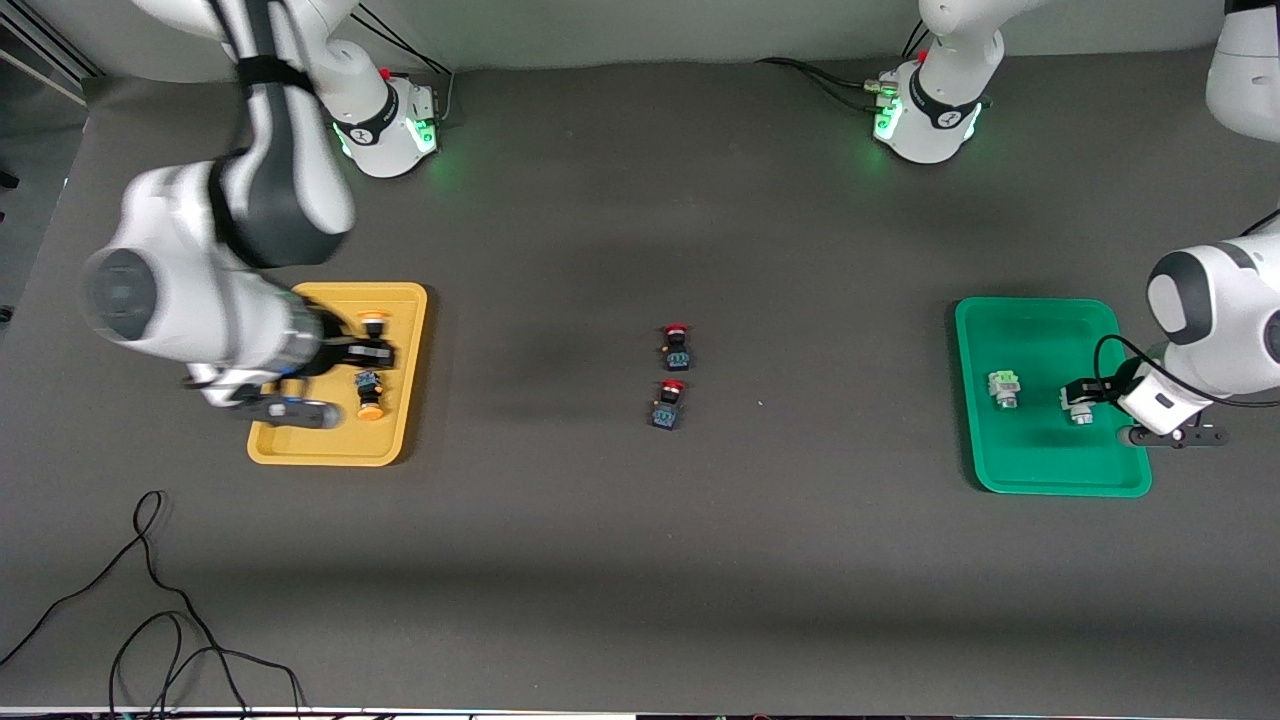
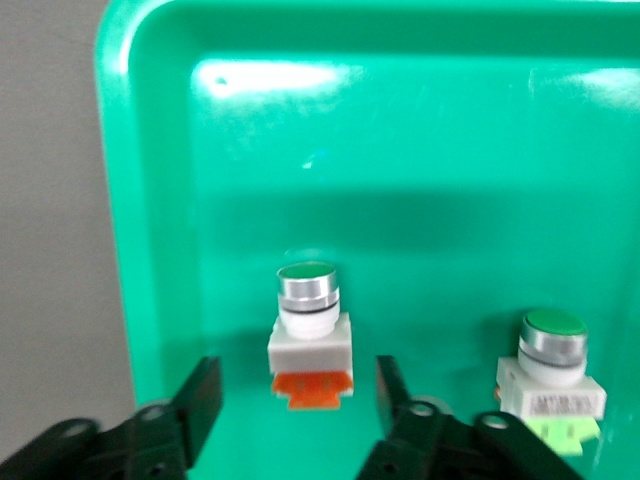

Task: Place green and yellow buttons in trays
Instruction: 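Place the orange-based button in the green tray while the right gripper carries yellow button, then lower the yellow button into the yellow tray and open the right gripper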

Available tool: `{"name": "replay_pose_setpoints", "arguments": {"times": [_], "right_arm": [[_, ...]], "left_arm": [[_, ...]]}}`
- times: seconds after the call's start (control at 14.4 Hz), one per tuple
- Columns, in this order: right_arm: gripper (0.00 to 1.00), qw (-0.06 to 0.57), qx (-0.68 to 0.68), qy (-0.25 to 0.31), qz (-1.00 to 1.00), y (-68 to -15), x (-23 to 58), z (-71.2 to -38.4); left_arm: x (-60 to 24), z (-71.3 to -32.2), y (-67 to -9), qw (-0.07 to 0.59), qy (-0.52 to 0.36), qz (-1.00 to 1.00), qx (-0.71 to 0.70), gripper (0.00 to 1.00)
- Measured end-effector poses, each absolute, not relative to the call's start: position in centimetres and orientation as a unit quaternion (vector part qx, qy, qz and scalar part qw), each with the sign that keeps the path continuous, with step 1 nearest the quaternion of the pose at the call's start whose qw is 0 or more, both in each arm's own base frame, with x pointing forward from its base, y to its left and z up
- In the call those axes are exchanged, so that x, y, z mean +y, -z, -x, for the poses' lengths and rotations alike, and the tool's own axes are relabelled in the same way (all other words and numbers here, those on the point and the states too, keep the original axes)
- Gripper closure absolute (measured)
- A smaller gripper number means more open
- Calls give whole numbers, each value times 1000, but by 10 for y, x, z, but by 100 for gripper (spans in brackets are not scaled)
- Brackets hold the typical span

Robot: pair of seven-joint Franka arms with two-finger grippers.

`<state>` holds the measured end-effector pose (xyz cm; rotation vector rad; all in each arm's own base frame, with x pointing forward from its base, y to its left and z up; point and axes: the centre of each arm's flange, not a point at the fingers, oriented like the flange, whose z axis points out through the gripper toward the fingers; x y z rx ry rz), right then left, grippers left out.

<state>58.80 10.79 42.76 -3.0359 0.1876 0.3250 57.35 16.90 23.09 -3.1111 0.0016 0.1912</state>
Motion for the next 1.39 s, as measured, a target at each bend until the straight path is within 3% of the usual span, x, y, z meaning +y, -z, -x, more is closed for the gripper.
{"name": "replay_pose_setpoints", "arguments": {"times": [0.14, 0.42, 0.63, 0.97, 1.39], "right_arm": [[59, 39, 31, -105, 993, -407, 62, -586], [59, 17, 0, -78, 997, -339, -13, -570], [59, -17, -2, -48, 999, -290, -34, -550], [59, -30, -10, -28, 999, -242, -22, -536], [59, -19, -32, -15, 999, -198, -33, -530]], "left_arm": [[178, -585, -272, 14, -85, 996, 6, 2], [186, -595, -422, 22, -119, 993, 4, 0], [164, -584, -503, 16, -113, 993, 8, 0], [72, -571, -559, -4, -97, 994, 56, 0], [-56, -568, -567, 10, -92, 992, 87, 0]]}}
